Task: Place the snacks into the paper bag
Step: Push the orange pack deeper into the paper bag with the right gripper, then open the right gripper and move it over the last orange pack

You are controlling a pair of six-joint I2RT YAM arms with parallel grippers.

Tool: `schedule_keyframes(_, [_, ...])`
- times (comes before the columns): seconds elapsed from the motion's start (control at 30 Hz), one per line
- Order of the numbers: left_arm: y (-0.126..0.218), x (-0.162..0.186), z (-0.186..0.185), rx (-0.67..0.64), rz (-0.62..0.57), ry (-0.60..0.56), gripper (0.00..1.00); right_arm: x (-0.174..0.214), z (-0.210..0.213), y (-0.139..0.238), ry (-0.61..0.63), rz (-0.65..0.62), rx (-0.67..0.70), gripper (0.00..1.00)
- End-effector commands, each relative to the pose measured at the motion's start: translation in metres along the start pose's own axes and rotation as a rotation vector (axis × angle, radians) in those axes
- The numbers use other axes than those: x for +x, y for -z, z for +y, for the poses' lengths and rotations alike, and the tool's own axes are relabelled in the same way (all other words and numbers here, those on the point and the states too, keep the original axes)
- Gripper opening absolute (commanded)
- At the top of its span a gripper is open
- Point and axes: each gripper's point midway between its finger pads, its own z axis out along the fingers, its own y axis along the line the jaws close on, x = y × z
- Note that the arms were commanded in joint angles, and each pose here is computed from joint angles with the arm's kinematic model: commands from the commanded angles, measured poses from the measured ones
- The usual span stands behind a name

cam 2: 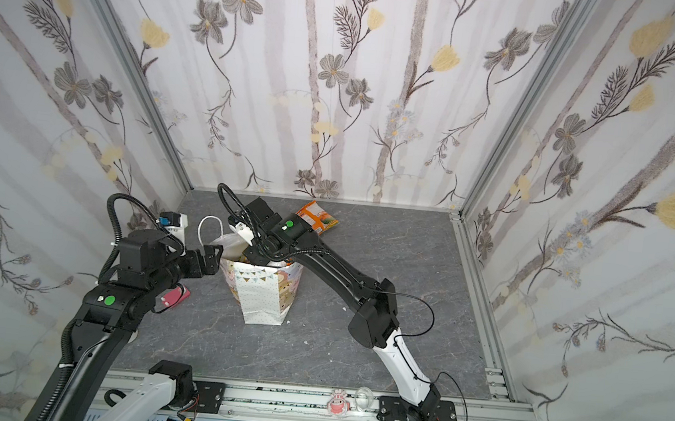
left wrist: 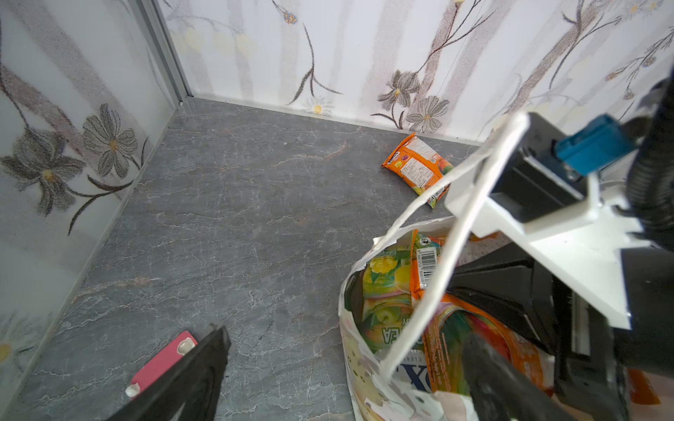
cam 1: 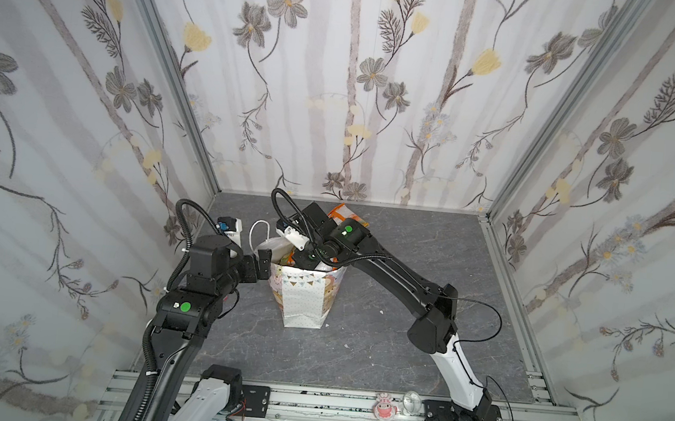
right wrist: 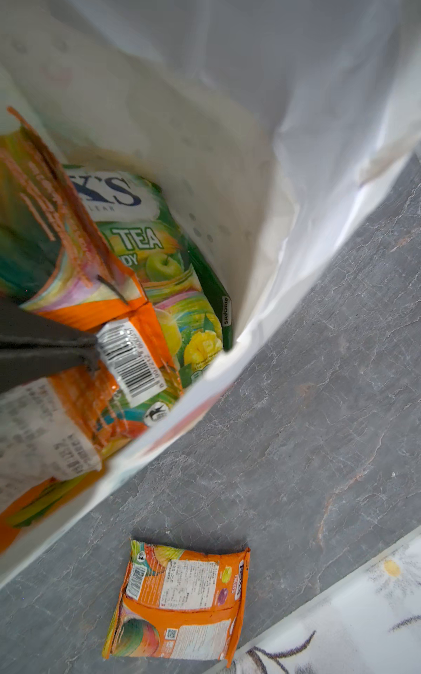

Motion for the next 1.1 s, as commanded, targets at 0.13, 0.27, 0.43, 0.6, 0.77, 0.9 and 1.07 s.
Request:
schedule_keyframes(0.13, [0.002, -0.006, -0.002, 0.009, -0.036, -0.007, 1.0, -0.032, 0.009, 0.045, 0.005, -0.129, -0.019, 0.1])
schedule_keyframes(0.27, [0.002, -0.006, 0.0, -0.001, -0.038, -0.008, 1.0, -0.074, 0.001, 0.104, -0.04, -0.325, 0.02, 0.08])
schedule_keyframes(0.43, [0.002, -0.004, 0.003, -0.013, -0.038, -0.005, 1.0, -0.099, -0.024, 0.181, -0.098, -0.496, 0.177, 0.03])
schedule_keyframes(0.6, [0.003, -0.001, 0.005, -0.02, -0.039, -0.002, 1.0, -0.093, -0.039, 0.231, -0.162, -0.551, 0.264, 0.1])
schedule_keyframes(0.77, [0.005, -0.005, 0.007, -0.038, -0.041, 0.001, 1.0, -0.064, -0.039, 0.251, -0.218, -0.615, 0.267, 0.11])
schedule_keyframes(0.9, [0.005, -0.013, -0.003, 0.004, -0.025, 0.003, 1.0, -0.036, -0.045, 0.277, -0.28, -0.755, 0.261, 0.14])
schedule_keyframes(1.07, [-0.001, -0.016, -0.009, 0.031, 0.004, 0.018, 1.0, 0.025, -0.082, 0.275, -0.454, -0.785, 0.243, 0.22])
